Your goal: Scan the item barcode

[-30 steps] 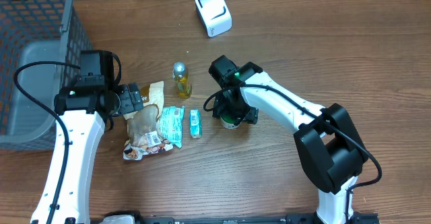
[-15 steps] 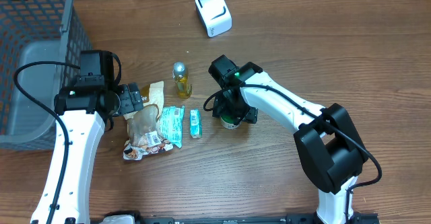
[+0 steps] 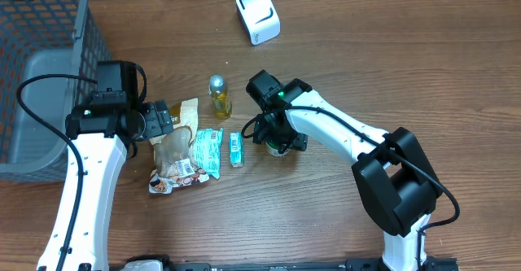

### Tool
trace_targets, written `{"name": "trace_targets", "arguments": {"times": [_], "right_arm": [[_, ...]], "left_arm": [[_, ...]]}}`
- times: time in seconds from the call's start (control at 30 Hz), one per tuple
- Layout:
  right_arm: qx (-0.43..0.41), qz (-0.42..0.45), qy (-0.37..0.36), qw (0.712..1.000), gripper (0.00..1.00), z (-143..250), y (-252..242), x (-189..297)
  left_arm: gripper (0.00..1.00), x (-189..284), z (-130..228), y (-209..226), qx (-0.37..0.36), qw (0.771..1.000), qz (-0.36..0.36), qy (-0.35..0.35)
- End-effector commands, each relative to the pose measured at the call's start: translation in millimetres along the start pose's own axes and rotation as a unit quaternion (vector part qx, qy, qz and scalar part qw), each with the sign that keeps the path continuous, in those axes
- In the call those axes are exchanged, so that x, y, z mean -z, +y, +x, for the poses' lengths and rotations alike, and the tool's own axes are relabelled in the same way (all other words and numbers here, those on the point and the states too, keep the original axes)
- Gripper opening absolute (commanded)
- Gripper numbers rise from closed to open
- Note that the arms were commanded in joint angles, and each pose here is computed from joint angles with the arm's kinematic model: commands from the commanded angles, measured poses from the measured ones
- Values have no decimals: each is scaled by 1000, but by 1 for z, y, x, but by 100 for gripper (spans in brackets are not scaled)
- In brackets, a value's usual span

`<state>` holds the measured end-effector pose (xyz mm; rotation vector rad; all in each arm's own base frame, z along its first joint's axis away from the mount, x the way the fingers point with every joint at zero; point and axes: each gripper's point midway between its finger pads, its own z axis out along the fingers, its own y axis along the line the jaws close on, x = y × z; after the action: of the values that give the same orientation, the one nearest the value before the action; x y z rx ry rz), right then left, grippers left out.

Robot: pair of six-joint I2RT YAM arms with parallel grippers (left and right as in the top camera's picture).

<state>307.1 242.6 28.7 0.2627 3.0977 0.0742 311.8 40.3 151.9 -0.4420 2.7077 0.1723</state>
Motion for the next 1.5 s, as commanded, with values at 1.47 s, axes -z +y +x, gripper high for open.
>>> {"name": "trace_targets", "arguments": {"times": [1.47], "right_arm": [[88,44,-20,995,59,-6,-15,-4]], "left_arm": [[100,5,-6,-1,-5,1000,4,-8]]}}
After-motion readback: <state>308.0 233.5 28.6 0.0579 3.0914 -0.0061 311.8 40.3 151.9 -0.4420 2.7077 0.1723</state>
